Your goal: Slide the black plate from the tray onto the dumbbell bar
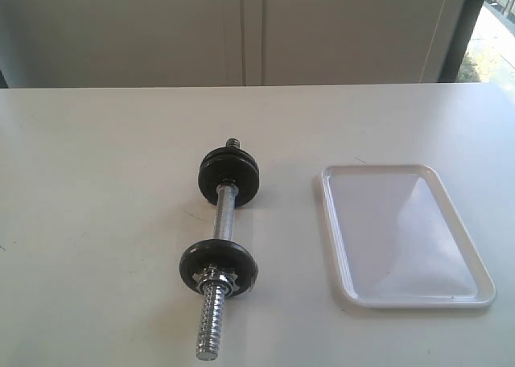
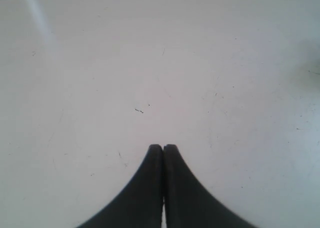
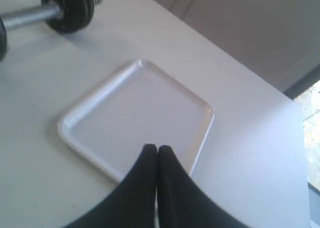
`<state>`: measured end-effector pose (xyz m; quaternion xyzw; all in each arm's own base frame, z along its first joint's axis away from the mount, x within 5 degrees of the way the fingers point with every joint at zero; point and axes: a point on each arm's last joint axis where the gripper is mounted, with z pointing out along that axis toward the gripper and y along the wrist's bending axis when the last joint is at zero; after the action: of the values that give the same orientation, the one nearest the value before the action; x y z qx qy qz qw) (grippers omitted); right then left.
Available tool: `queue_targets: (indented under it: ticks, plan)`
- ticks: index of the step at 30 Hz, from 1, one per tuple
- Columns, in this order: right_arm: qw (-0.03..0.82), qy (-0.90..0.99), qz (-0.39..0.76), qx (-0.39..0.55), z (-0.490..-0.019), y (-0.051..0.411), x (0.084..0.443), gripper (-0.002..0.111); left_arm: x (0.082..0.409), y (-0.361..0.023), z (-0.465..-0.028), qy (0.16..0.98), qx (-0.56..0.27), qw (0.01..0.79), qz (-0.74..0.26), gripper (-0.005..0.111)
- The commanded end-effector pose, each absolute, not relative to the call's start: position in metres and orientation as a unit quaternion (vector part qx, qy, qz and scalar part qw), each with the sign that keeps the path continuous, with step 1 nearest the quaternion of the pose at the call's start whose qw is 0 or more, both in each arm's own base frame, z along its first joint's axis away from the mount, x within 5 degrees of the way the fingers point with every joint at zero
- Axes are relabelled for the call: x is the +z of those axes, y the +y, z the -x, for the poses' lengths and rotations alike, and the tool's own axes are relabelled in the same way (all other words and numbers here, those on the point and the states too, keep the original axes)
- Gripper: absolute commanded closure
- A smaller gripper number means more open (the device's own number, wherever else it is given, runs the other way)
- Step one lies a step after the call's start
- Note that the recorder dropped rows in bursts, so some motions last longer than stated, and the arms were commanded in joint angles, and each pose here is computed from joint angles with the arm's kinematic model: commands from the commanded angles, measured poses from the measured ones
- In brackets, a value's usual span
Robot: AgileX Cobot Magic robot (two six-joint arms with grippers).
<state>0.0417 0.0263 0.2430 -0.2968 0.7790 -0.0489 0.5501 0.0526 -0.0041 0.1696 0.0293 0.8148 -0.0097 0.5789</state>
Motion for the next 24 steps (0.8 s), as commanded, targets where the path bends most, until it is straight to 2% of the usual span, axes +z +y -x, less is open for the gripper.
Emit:
queue_targets:
  ticks: [1, 4, 8, 12, 24]
  plan:
    - [0.513, 0.795, 0.310, -0.092, -0.047, 0.018, 0.210, 0.108, 0.169, -0.004, -0.052, 0.814, -0.015, 0.580, -0.024, 0.107]
    - [0.449, 0.808, 0.347, -0.162, -0.045, 0.007, 0.169, 0.108, 0.169, -0.004, -0.052, 0.814, -0.015, 0.580, -0.024, 0.107]
    - [0.550, 0.700, 0.331, -0.313, -0.054, -0.004, 0.187, 0.108, 0.169, -0.004, -0.052, 0.814, -0.014, 0.581, -0.024, 0.107]
    - [0.520, 0.658, 0.377, -0.394, -0.055, -0.009, 0.192, 0.108, 0.169, -0.004, -0.052, 0.814, -0.014, 0.581, -0.024, 0.107]
    - [0.501, 0.663, 0.388, -0.398, -0.054, -0.010, 0.189, 0.108, 0.169, -0.004, -0.052, 0.814, -0.014, 0.581, -0.024, 0.107]
